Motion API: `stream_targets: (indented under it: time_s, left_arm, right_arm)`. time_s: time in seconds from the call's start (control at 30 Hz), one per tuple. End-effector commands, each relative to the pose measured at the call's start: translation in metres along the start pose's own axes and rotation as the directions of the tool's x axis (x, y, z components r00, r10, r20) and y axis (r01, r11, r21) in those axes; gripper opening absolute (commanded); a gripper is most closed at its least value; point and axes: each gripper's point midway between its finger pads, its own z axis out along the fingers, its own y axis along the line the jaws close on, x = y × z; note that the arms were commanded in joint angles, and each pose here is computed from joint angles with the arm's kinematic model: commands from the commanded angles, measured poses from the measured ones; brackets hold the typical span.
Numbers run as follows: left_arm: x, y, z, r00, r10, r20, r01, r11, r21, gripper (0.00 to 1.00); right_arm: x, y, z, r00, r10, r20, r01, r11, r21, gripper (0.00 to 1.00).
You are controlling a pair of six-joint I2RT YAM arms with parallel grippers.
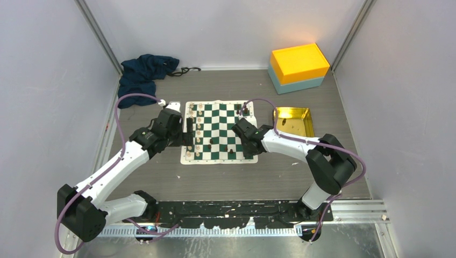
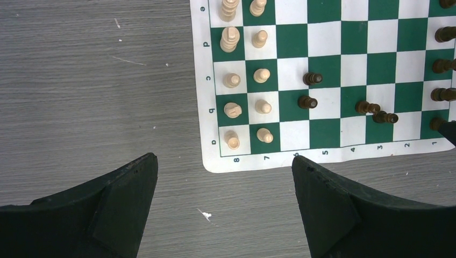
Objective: Set up the chess pieces on the board
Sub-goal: Place the chess piece on the chessboard.
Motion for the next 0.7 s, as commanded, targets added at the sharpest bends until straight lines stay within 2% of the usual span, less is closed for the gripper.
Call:
stream_targets:
  time_s: [0.0, 0.2, 0.53, 0.67]
  left_arm:
    - [-0.014, -0.003, -0.004, 0.998, -0.021, 0.055, 0.02, 1.0, 0.017, 0.96]
    - [-0.014, -0.003, -0.003, 0.998, -0.021, 0.054, 0.02, 1.0, 0.016, 0.96]
    - [-0.011, 0.001, -0.003, 0.998, -0.018, 0.056, 0.018, 1.0, 0.002, 0.96]
    - [-0.013, 0.003, -0.004, 0.998, -0.002, 0.06, 0.003, 1.0, -0.007, 0.96]
  right_arm:
    - [-0.004, 0.005, -0.002, 1.0, -0.004, 0.015, 0.005, 1.0, -0.017, 0.34]
    - [-0.011, 0.009, -0.008, 0.999, -0.019, 0.026, 0.02, 0.999, -0.035, 0.42]
    - [-0.038, 0.013, -0.037, 0.996, -0.024, 0.083, 0.029, 0.998, -0.058, 0.43]
    - [-0.061, 0.015, -0.057, 0.989, -0.01, 0.147, 0.02, 0.998, -0.067, 0.43]
